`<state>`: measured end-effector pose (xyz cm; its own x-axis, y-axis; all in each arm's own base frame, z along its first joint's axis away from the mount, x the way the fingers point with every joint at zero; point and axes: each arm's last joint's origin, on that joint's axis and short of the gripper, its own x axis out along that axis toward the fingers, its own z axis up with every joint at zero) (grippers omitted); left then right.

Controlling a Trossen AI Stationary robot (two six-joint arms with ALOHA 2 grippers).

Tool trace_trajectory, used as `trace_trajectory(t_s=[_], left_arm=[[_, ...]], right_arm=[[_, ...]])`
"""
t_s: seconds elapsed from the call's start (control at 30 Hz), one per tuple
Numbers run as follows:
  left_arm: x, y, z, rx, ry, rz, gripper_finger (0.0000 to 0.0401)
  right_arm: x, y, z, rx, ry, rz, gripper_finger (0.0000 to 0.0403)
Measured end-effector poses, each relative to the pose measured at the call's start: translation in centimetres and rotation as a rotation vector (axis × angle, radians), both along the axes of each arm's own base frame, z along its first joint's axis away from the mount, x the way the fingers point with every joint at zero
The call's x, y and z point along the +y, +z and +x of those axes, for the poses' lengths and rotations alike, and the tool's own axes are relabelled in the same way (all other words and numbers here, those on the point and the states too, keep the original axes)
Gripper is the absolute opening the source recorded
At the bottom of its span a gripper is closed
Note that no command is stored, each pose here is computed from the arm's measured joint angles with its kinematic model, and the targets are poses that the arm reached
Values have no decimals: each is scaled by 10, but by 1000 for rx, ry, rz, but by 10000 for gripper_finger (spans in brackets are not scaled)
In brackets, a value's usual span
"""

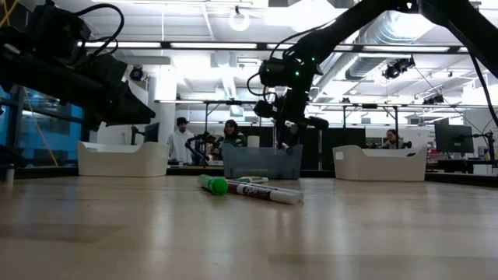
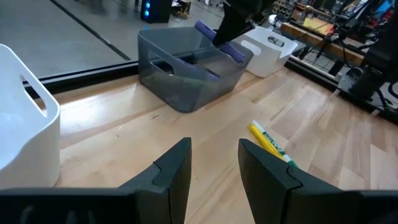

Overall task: Pick & Place Markers
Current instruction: Put the violet marker pen into the black bin, then put the green highlighter pen into the left white bin

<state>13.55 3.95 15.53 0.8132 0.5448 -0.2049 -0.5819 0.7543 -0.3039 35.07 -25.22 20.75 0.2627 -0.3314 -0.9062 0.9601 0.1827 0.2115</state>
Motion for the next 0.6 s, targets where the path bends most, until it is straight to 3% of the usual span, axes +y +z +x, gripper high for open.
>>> trace_trajectory(t_s=[0.23, 0.6], left_arm=[[0, 0, 0, -1, 0, 0, 131], [0, 0, 0, 0, 1, 0, 131]], right_arm=[[0, 0, 0, 2, 9, -4, 77], [0, 0, 0, 13, 17, -17, 125]])
